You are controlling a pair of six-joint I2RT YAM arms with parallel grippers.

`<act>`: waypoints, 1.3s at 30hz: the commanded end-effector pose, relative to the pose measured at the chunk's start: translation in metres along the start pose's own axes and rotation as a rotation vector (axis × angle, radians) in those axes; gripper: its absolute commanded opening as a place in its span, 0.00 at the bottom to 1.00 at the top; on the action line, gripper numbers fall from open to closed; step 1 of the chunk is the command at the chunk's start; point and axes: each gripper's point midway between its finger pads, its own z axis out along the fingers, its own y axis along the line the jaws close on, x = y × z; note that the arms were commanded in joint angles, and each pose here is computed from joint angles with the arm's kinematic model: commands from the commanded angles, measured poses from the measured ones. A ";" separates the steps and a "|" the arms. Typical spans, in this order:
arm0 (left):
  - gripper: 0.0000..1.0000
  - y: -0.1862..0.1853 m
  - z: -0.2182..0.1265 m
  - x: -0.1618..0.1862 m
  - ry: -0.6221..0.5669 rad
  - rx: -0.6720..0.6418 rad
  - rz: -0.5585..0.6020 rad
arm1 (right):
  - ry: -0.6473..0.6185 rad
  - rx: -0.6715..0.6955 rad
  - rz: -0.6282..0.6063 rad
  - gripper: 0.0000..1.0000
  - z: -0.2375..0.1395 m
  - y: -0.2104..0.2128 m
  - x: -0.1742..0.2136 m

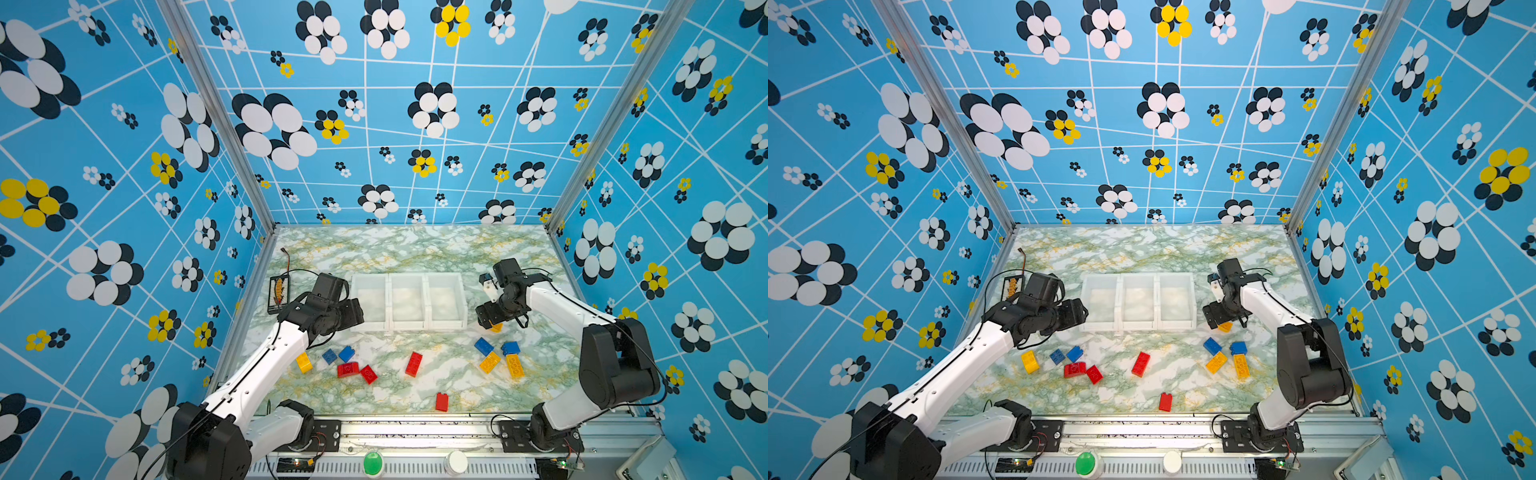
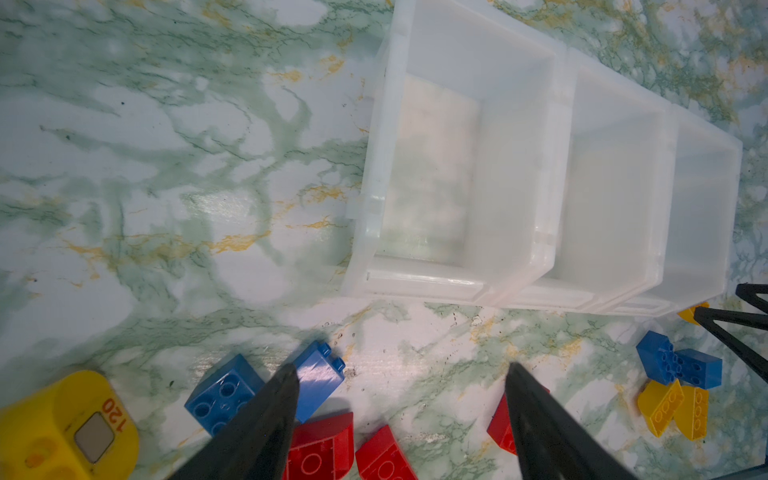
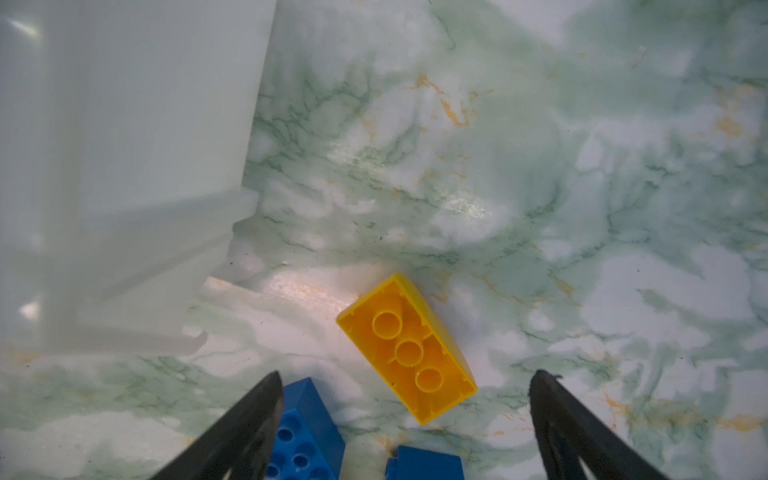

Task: Sort the legos into containers by color

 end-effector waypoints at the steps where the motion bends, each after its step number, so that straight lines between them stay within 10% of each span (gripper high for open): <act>1: 0.80 0.004 -0.003 0.005 0.011 0.005 0.010 | 0.039 0.016 -0.037 0.92 0.012 0.002 0.007; 39: 0.83 0.012 -0.003 -0.002 -0.006 0.029 -0.004 | 0.103 0.039 0.042 0.19 0.015 0.003 0.006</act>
